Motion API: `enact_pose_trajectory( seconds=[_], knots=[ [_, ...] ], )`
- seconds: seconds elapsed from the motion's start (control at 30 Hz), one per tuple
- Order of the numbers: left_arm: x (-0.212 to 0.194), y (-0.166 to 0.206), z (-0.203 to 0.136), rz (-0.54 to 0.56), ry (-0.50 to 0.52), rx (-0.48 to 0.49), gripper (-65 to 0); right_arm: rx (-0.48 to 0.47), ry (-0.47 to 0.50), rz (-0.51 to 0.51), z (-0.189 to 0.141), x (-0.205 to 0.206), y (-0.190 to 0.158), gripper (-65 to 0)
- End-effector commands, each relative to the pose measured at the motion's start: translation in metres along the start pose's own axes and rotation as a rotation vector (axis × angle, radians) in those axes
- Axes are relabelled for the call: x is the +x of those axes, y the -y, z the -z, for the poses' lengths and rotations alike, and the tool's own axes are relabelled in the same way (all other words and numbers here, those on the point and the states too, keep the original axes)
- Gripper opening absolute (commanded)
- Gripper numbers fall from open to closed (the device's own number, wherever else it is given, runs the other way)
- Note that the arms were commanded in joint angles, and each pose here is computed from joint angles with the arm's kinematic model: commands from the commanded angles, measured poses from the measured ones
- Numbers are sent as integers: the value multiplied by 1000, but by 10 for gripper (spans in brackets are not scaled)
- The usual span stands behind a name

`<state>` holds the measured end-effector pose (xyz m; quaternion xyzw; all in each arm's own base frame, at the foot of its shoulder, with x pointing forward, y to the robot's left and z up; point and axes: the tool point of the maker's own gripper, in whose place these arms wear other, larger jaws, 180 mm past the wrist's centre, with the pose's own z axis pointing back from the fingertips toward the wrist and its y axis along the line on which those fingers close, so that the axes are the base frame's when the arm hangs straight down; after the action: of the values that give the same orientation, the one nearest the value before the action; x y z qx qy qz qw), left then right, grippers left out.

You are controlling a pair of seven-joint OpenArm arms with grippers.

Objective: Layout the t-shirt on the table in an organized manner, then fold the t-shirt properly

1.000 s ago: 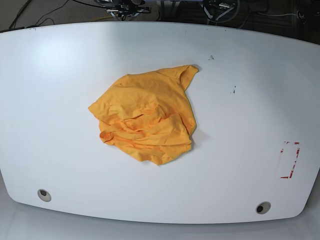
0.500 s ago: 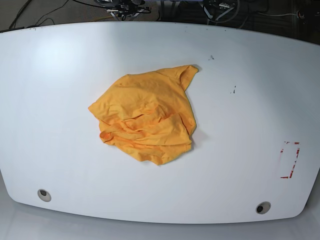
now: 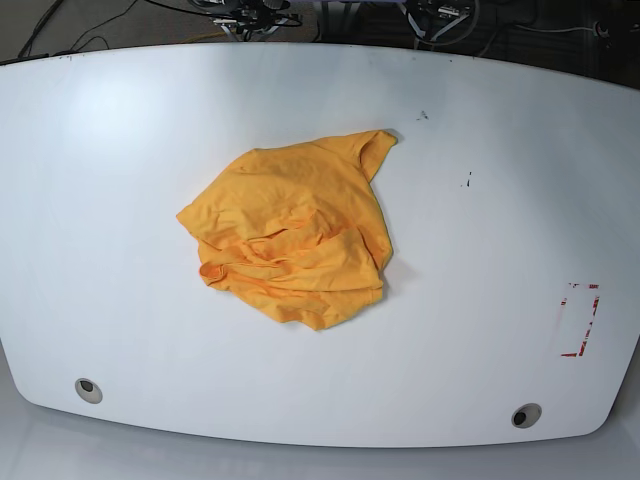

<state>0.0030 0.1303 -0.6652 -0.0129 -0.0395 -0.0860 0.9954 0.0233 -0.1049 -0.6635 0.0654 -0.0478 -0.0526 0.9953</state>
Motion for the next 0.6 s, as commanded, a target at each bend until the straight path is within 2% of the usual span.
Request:
enact_pose_trajectory(
  seconds=[0.0,0.57],
  knots=[
    [-1,0,0,1,0,1,-631,6,4,-6,0,1,-1,-646],
    [-1,0,0,1,0,1,-631,5,-17,-11,-1,-13,0,-646]
  ],
)
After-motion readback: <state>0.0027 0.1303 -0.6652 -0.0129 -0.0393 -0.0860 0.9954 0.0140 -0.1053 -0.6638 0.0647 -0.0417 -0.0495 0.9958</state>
